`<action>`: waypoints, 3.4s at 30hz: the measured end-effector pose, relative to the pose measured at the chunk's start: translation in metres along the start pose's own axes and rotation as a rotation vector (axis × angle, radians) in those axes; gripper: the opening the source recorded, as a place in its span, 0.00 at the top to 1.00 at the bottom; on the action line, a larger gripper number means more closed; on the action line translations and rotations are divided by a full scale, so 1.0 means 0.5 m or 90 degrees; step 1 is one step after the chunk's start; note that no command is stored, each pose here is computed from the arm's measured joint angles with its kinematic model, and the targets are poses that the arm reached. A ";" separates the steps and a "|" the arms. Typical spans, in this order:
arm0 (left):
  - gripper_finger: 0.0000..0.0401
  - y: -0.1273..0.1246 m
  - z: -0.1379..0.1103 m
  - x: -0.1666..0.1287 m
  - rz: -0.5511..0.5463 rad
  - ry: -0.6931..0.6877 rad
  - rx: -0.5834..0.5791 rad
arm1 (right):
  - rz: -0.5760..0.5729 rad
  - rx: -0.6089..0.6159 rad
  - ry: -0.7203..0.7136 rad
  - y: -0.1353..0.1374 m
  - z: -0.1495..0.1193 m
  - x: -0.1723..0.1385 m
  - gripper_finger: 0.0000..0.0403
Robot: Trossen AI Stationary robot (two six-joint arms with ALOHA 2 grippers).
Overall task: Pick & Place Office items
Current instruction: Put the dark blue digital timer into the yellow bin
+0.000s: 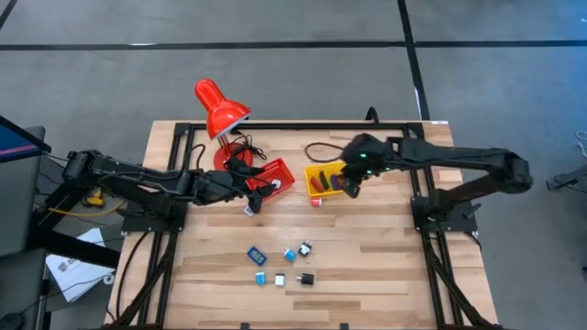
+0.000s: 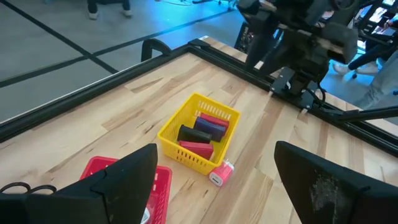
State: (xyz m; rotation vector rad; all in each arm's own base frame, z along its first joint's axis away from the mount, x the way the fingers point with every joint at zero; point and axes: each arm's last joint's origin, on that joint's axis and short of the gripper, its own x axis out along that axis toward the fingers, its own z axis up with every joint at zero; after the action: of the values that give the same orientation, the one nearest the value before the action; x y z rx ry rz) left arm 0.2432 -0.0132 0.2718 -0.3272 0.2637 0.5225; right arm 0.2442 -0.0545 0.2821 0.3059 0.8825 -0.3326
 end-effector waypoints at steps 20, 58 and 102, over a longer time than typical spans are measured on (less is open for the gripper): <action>0.21 0.009 0.000 0.005 0.017 0.007 -0.014 | 0.047 0.133 -0.180 -0.032 -0.079 -0.038 0.73; 0.30 -0.105 -0.291 0.034 -0.303 0.476 0.445 | 0.045 0.118 -0.092 -0.020 -0.074 0.051 0.73; 0.64 -0.110 -0.329 0.043 -0.339 0.500 0.496 | 0.045 0.088 -0.103 -0.019 -0.071 0.050 0.73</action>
State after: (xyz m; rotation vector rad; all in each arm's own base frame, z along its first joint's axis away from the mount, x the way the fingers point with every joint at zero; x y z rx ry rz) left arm 0.2636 -0.1095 0.1273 0.1831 1.0702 -0.2805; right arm 0.2304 -0.0530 0.2399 0.4307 0.6898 -0.3480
